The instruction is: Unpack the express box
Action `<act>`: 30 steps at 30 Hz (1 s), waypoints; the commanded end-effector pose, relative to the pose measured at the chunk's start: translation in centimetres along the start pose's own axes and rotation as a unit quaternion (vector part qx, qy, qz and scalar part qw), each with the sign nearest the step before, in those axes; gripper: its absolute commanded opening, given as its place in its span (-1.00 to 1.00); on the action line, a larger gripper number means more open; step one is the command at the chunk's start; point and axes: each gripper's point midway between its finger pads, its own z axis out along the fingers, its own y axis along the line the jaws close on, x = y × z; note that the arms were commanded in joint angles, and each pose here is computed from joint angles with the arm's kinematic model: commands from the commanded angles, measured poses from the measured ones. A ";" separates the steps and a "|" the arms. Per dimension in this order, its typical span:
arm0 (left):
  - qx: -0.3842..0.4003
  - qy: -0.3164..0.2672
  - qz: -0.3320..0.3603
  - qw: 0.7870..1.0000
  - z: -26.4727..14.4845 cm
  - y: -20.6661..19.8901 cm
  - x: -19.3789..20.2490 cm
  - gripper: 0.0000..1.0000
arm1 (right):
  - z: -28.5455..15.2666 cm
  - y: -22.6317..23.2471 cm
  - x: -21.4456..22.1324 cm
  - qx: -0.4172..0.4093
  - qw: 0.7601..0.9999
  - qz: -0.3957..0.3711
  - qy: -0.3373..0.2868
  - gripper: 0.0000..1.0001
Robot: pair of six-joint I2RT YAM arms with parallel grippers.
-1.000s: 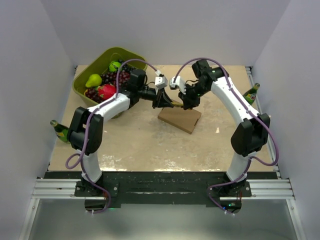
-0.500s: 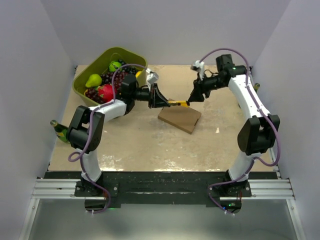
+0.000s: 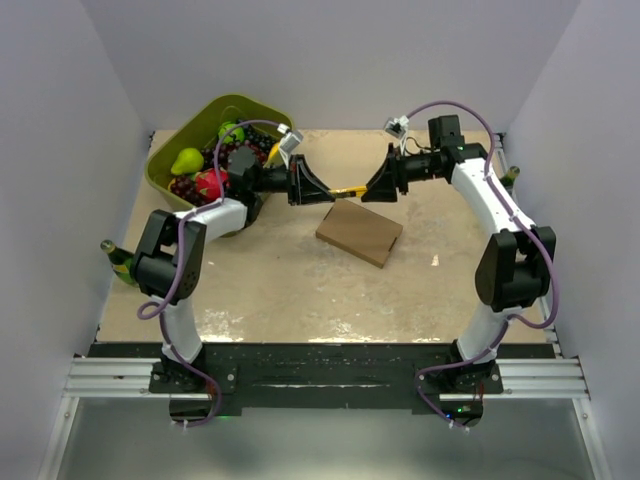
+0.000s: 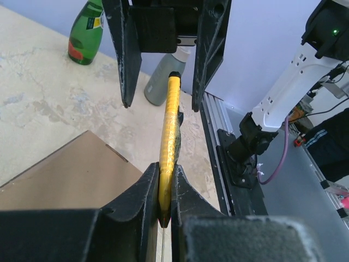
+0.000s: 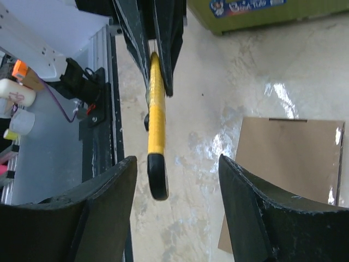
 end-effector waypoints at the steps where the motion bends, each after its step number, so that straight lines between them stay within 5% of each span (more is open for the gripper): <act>1: 0.015 -0.004 0.011 1.000 0.2 -0.3 -0.6 -1.00 | 1.0 2.2 -3.0 -0.027 0.998 -0.045 -0.034 0.30; 30: 0.011 -0.018 0.019 1.000 -0.2 0.7 -2.0 -1.00 | 4.6 2.1 -1.5 -0.061 0.998 -0.011 -0.018 -0.07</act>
